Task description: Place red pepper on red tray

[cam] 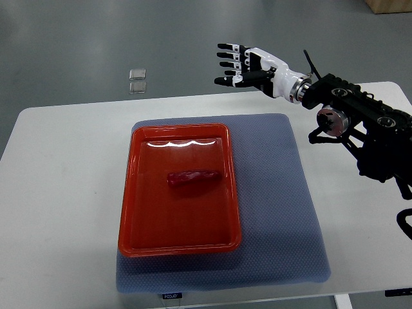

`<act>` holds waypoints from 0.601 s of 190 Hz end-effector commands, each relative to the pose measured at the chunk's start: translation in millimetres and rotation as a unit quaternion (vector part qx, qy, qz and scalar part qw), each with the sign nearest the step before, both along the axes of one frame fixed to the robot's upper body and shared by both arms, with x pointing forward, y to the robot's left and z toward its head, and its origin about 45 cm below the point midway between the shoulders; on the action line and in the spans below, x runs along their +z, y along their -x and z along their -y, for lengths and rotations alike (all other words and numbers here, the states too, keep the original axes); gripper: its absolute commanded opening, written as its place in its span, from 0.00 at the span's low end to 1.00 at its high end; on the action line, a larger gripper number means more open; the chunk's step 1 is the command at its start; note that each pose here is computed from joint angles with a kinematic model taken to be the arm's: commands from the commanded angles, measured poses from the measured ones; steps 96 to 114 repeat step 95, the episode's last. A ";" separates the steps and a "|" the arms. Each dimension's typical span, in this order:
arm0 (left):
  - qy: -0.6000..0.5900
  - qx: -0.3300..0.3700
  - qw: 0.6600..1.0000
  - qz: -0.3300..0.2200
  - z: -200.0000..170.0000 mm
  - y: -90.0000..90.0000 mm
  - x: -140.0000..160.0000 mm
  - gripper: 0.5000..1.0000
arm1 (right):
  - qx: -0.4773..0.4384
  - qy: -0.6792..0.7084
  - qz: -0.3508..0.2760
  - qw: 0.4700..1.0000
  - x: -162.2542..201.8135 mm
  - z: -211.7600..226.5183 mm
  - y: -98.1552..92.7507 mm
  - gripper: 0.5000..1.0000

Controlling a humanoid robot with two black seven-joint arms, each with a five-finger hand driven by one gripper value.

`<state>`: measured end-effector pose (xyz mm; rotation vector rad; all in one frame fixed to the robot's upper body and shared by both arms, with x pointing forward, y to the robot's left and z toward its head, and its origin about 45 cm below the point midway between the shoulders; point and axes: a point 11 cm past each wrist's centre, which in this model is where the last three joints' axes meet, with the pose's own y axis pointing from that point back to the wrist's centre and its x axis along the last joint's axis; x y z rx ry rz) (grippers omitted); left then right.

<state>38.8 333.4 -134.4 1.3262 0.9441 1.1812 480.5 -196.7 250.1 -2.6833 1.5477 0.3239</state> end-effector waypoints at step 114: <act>0.002 0.000 1.000 0.000 1.0 0.0 -0.1 1.00 | -0.152 -0.259 -0.110 0.947 -80.3 75.6 37.3 0.81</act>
